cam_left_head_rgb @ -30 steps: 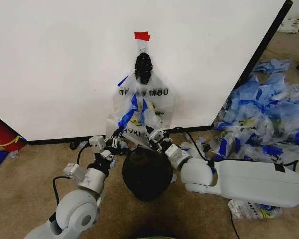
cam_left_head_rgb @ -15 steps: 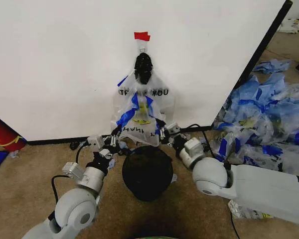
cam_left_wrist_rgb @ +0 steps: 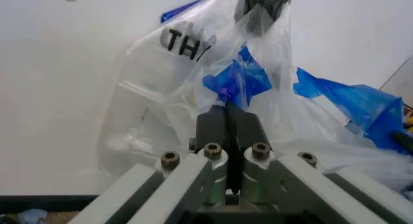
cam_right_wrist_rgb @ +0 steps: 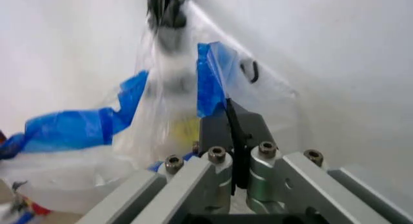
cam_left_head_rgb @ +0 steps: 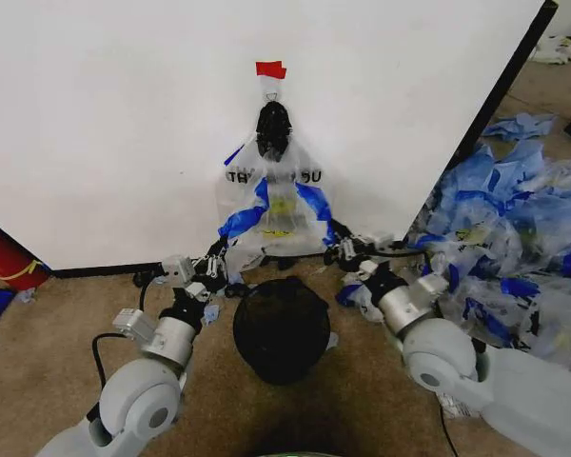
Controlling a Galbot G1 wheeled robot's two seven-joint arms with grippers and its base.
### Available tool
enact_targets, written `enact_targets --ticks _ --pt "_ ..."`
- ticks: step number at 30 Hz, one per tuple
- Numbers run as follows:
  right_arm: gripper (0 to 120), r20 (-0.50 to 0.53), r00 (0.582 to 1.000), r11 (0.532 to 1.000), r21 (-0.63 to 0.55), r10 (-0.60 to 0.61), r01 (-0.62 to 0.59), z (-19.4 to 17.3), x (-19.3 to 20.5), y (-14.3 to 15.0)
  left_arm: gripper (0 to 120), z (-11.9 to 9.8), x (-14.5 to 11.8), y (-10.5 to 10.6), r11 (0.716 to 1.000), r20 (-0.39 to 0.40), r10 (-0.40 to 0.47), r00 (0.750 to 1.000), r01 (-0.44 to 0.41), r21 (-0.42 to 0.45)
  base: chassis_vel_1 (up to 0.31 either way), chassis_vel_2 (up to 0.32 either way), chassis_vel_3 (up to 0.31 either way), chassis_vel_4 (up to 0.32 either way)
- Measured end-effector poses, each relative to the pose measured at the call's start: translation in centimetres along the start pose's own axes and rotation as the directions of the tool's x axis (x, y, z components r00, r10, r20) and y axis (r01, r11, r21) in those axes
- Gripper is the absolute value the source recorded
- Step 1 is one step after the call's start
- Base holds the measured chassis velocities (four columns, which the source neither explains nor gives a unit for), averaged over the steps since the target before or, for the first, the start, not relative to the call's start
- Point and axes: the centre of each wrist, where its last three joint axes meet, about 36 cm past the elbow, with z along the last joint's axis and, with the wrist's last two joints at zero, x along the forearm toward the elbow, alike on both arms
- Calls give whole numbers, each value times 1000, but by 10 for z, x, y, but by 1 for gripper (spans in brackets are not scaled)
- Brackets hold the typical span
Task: Pick up the garbage bag from the wall and place it over the trash bin.
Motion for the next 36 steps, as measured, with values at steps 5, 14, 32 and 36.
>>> enact_targets --ticks 5,14,32,36 --pt "0 62 998 998 -53 18 -15 5 0 1 0 -2 1 -1 1000 14 0 1000 0 -2 0 0 0 0" --pt "0 95 995 995 -102 32 -22 6 0 9 0 -10 8 -1 1000 52 -12 999 13 -10 0 0 0 0" --pt "0 98 994 988 -155 39 -23 -15 27 14 0 -34 25 -16 1000 100 14 995 -13 -5 0 0 0 0" --pt "0 106 994 987 -161 33 -16 -16 31 15 0 -37 29 -18 1000 103 16 995 -15 -6 0 0 0 0"
